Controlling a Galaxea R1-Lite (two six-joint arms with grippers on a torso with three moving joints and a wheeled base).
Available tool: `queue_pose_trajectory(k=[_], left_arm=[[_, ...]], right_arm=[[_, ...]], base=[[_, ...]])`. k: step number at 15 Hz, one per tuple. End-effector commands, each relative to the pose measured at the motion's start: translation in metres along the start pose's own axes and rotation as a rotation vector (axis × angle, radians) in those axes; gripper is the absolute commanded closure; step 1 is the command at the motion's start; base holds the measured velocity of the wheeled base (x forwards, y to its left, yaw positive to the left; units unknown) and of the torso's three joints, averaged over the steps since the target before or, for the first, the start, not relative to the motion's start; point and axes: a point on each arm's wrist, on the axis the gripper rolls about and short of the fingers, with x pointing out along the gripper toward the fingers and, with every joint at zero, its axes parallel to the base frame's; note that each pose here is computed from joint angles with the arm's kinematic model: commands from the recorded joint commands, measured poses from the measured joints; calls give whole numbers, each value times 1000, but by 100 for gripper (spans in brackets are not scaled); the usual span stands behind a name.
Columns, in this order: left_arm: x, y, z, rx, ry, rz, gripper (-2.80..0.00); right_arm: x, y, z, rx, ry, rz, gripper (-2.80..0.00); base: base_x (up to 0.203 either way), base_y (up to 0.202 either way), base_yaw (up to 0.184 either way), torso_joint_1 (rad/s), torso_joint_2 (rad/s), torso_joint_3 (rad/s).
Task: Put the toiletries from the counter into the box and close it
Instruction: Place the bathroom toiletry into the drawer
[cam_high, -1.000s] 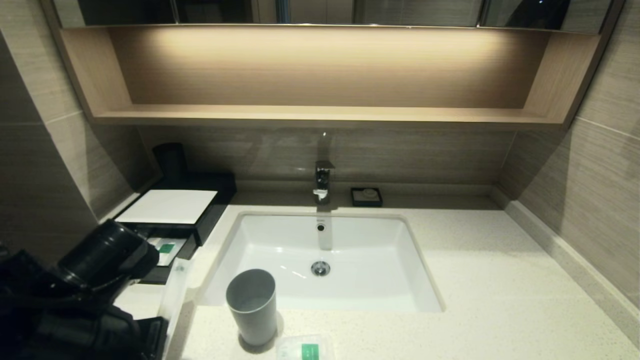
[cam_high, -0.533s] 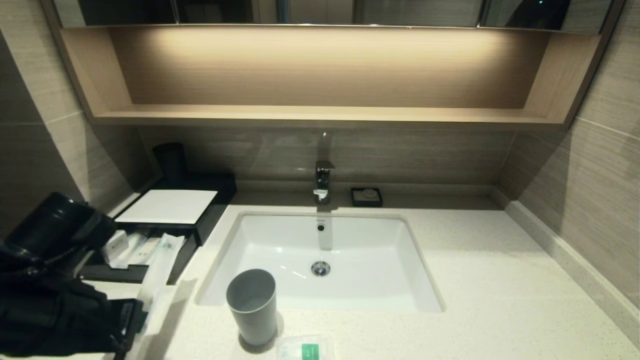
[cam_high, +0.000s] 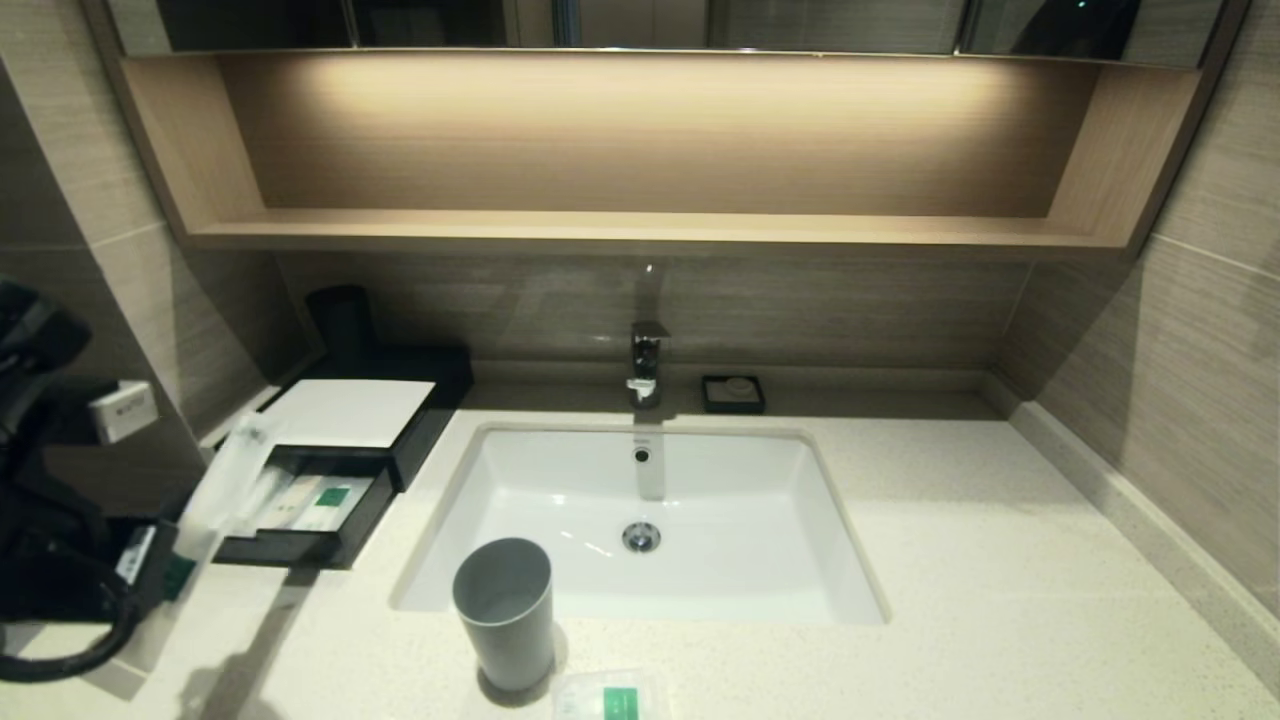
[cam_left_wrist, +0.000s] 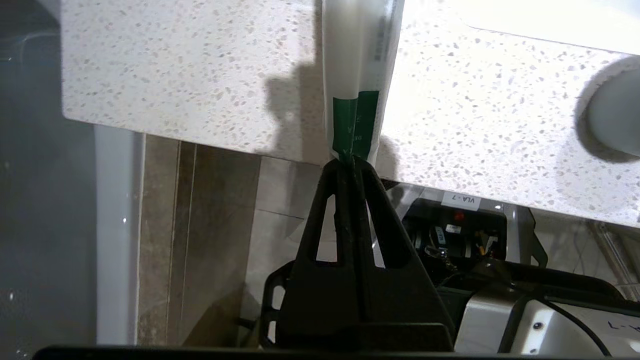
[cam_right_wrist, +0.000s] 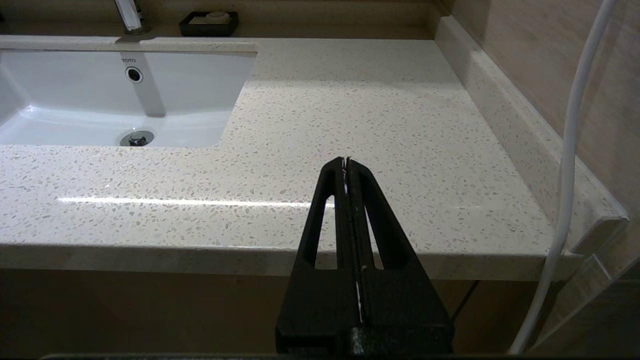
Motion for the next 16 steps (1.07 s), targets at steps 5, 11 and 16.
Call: queue_pose_trajectory(k=[5,11,16], left_arm=[[10,24,30,-20,18,63,0],[37,64,71,-51,49,132,0],[47,105,87,-56,97,90,0]], right_arm=[[0,0,0,0,2,1,0],[0,0,0,0,1,0,0],[0,0,0,0,2,0,0]], base=[[0,0,0,0,0,0],[0,0,0,0,0,0],[0,0,0,0,0,0]])
